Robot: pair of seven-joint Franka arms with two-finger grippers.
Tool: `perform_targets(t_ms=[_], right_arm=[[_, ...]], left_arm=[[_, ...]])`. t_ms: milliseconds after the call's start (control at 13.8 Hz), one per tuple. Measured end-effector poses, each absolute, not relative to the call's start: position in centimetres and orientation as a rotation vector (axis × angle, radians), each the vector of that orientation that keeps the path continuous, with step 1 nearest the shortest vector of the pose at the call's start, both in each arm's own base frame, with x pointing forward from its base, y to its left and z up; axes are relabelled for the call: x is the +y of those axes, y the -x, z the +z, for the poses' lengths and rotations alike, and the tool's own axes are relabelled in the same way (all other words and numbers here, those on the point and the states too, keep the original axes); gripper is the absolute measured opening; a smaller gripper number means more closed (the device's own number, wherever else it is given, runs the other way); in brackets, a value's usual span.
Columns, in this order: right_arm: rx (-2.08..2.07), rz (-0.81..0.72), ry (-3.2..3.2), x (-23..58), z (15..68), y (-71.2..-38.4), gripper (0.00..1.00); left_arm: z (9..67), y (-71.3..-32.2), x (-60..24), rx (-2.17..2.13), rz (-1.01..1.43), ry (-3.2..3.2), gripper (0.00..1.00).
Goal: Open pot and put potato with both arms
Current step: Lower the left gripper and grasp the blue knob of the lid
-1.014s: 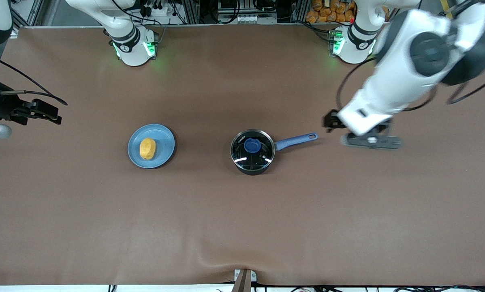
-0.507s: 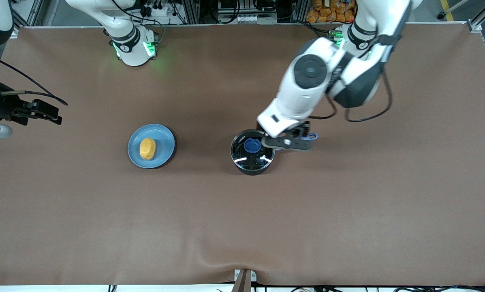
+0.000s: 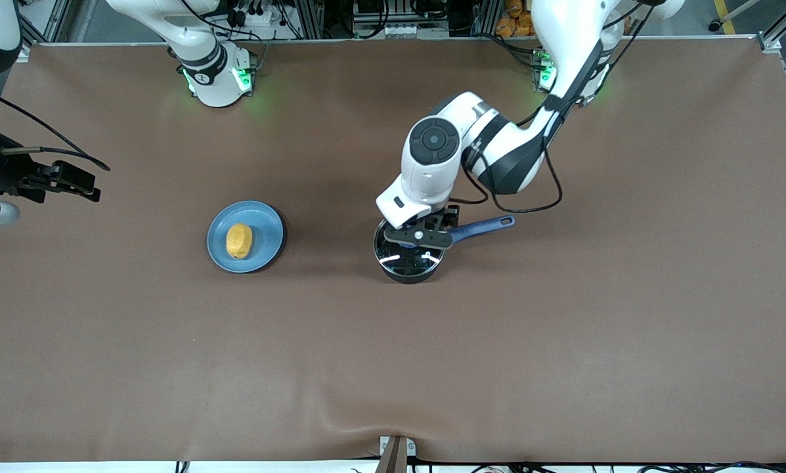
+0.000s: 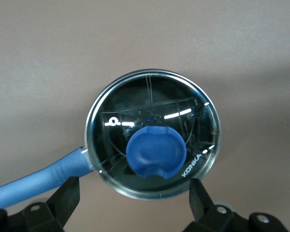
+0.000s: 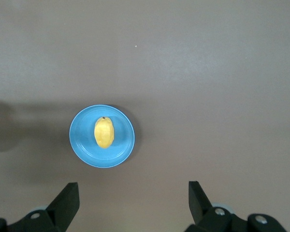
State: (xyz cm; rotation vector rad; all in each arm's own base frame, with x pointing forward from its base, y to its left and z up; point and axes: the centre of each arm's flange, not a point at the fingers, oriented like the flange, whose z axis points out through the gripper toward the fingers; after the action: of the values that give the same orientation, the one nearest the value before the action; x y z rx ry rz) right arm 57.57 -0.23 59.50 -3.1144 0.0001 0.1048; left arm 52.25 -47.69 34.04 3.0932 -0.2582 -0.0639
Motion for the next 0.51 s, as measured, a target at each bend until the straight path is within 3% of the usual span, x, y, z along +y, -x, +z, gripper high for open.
perform_targets(t_ms=[507], right_arm=[[0.0, 0.097, 3.115, -0.2, 59.8, -57.4, 1.0]], left_arm=[[31.9, -52.8, -48.4, -0.258, -0.027, -3.066, 1.0]])
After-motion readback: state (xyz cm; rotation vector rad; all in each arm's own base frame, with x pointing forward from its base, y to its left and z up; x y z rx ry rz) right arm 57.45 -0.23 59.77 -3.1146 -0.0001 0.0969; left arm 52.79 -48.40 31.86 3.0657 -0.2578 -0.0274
